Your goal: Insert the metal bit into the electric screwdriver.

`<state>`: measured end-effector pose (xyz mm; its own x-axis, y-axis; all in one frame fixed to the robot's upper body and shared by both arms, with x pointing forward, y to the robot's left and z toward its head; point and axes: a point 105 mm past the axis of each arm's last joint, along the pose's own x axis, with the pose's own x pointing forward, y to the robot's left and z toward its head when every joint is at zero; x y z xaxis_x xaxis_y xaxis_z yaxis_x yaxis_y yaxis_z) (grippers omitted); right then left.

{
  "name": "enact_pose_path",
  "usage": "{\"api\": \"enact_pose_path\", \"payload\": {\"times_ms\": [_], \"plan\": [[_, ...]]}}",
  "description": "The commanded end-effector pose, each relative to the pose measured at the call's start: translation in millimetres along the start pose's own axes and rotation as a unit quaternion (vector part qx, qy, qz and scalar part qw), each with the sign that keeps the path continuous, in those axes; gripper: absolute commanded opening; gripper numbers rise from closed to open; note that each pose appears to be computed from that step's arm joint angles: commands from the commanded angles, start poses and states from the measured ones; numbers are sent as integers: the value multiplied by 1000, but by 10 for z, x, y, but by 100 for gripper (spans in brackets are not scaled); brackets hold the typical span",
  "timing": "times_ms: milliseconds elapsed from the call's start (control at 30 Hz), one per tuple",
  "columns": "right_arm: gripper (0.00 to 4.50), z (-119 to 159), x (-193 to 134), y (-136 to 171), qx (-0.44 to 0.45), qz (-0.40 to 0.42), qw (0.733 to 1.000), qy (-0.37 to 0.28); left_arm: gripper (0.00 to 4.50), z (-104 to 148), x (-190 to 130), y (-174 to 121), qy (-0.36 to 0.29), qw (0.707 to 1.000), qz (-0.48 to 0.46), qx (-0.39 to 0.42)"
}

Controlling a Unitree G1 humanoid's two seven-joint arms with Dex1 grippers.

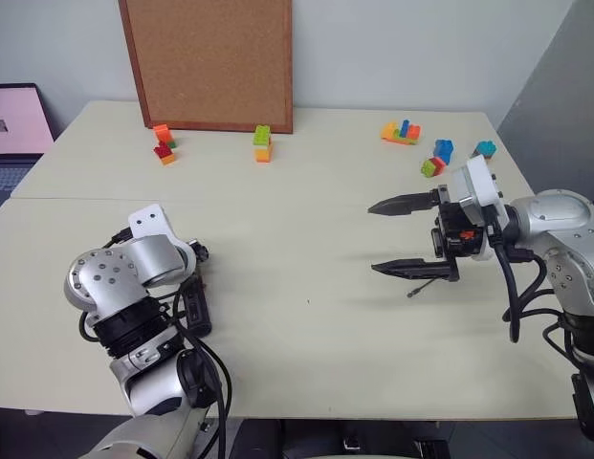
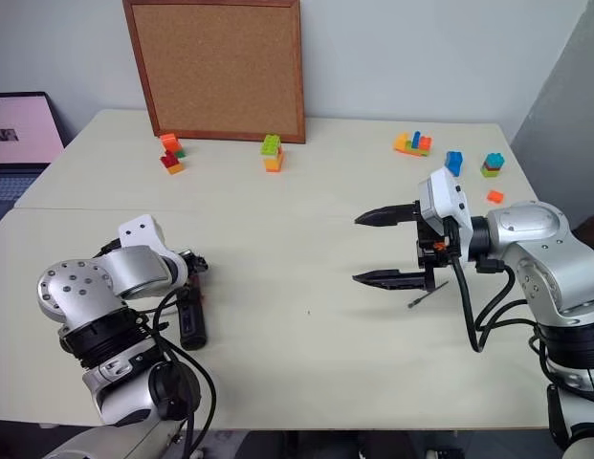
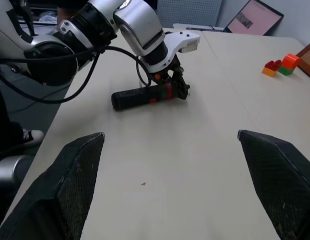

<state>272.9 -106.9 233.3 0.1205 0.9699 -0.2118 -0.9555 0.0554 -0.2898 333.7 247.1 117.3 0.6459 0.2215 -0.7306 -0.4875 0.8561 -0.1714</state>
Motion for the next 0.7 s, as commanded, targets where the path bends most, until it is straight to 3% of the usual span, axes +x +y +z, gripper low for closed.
{"api": "enact_pose_path", "payload": {"times_ms": [33,133,300,400,567,700], "plan": [[450,101,-31,10,-21,-6,1000,-8,220,75,-44,4,-8,1000,-7,4],[450,102,-29,14,-21,-6,1000,-8,167,83,-43,27,-7,1000,-7,11],[450,91,-60,16,-18,-11,1000,-5,166,193,-117,-16,-29,997,-39,64],[450,89,-101,24,-17,-16,1000,-1,166,279,-262,-231,-57,983,-102,140],[450,115,-189,35,-15,-37,999,4,166,312,-609,-774,-119,924,-228,283],[450,136,-247,75,-11,-59,998,6,166,294,-851,-1200,-181,866,-324,334]]}}
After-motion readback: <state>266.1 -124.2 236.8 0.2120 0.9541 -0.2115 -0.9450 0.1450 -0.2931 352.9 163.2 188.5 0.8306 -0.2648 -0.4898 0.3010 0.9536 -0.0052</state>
